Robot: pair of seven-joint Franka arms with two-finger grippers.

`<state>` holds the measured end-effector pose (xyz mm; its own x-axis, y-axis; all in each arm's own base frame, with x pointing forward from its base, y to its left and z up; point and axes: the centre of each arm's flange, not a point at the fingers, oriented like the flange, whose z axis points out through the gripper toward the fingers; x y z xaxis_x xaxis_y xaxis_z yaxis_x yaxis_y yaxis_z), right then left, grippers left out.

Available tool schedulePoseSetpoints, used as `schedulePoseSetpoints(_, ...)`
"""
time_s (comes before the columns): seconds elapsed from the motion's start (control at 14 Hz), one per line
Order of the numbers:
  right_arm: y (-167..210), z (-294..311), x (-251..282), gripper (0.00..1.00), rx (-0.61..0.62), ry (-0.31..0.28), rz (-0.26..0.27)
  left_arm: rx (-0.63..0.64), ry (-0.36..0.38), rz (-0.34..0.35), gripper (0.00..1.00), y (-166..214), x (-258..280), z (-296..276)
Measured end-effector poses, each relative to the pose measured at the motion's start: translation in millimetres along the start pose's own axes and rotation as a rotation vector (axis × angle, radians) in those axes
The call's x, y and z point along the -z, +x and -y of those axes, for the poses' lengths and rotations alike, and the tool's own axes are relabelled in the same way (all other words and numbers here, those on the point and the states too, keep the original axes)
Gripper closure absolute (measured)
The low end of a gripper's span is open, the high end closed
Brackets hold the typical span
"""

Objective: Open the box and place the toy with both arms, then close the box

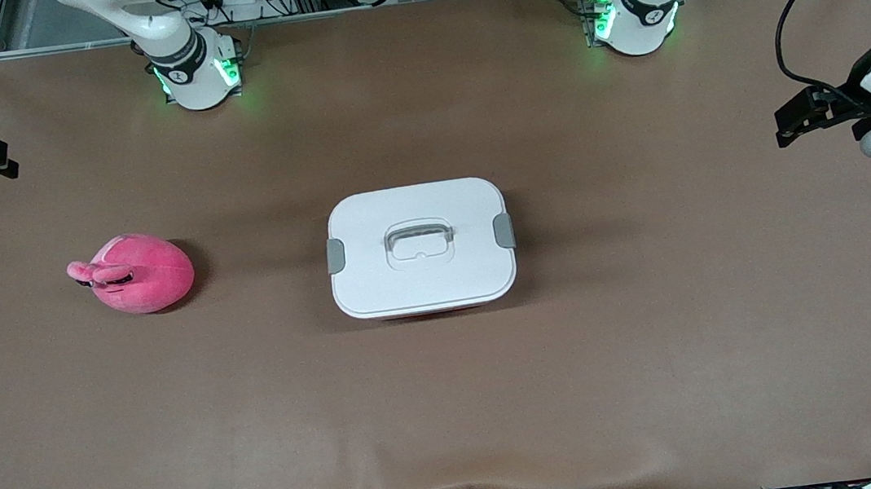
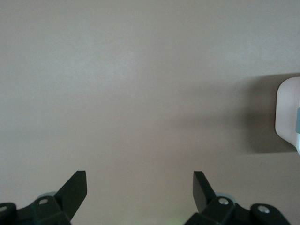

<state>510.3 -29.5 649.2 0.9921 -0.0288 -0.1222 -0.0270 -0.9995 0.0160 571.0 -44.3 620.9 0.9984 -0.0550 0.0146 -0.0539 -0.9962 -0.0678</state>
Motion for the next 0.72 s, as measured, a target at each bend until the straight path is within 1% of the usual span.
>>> schedulePoseSetpoints(0.5,0.0,0.0,0.0,0.0,0.0,0.0,0.0,0.003,0.0,0.008,0.0,1.1,-3.9,1.8)
schedulePoseSetpoints(0.72,0.0,-0.1,0.0,0.0,0.0,0.0,0.0,0.006,0.0,0.025,0.0,5.5,-13.4,3.6)
